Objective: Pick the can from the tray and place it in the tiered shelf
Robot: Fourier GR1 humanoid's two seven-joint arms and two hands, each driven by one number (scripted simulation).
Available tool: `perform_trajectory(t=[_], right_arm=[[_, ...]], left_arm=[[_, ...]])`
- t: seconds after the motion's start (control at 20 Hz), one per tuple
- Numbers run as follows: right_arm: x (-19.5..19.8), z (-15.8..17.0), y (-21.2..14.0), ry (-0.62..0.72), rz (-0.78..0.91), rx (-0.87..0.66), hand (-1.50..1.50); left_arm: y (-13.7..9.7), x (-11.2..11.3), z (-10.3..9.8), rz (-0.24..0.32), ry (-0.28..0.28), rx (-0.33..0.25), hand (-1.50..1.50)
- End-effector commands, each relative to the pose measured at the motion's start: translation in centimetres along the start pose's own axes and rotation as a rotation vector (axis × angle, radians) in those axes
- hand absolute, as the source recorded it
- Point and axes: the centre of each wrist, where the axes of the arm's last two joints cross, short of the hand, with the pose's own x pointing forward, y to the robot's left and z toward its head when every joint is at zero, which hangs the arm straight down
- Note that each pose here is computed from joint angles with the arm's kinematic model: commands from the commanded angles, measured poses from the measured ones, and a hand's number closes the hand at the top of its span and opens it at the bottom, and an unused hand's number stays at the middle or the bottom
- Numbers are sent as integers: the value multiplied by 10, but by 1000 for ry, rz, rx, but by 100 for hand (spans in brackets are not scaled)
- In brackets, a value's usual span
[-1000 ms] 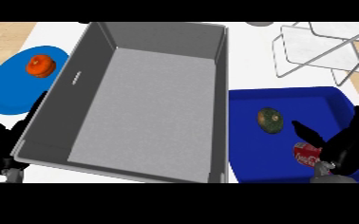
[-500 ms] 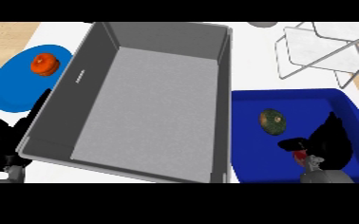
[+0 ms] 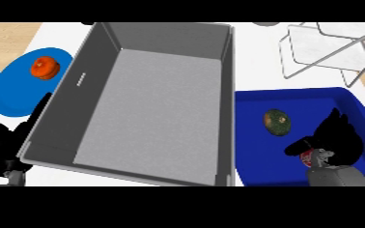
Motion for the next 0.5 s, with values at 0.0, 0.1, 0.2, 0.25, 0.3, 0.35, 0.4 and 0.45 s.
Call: perform_trajectory(t=[0.0, 0.1, 0.2, 0.25, 0.3, 0.35, 0.4, 0.45], right_arm=[[4, 6, -7, 194, 141, 57, -150], [5, 11, -15, 184, 140, 45, -150], [-9, -9, -13, 217, 155, 67, -150], [-4, -15, -9, 223, 150, 62, -150], [-19, -4, -10, 218, 169, 56, -150], [-17, -11, -9, 217, 176, 71, -150], [-19, -14, -16, 232, 170, 65, -150], [-15, -10, -10, 239, 175, 53, -150]], left_arm=[[6, 5, -3, 7, -9, -1, 0], [-1, -12, 4, -4, -2, 9, 0], [22, 4, -2, 4, -3, -7, 0], [1, 7, -1, 5, 2, -16, 0], [8, 1, 0, 0, 19, -10, 0], [-7, -2, -1, -5, 3, 9, 0], [-3, 8, -5, 14, -12, 2, 0], [4, 2, 2, 2, -13, -15, 0]])
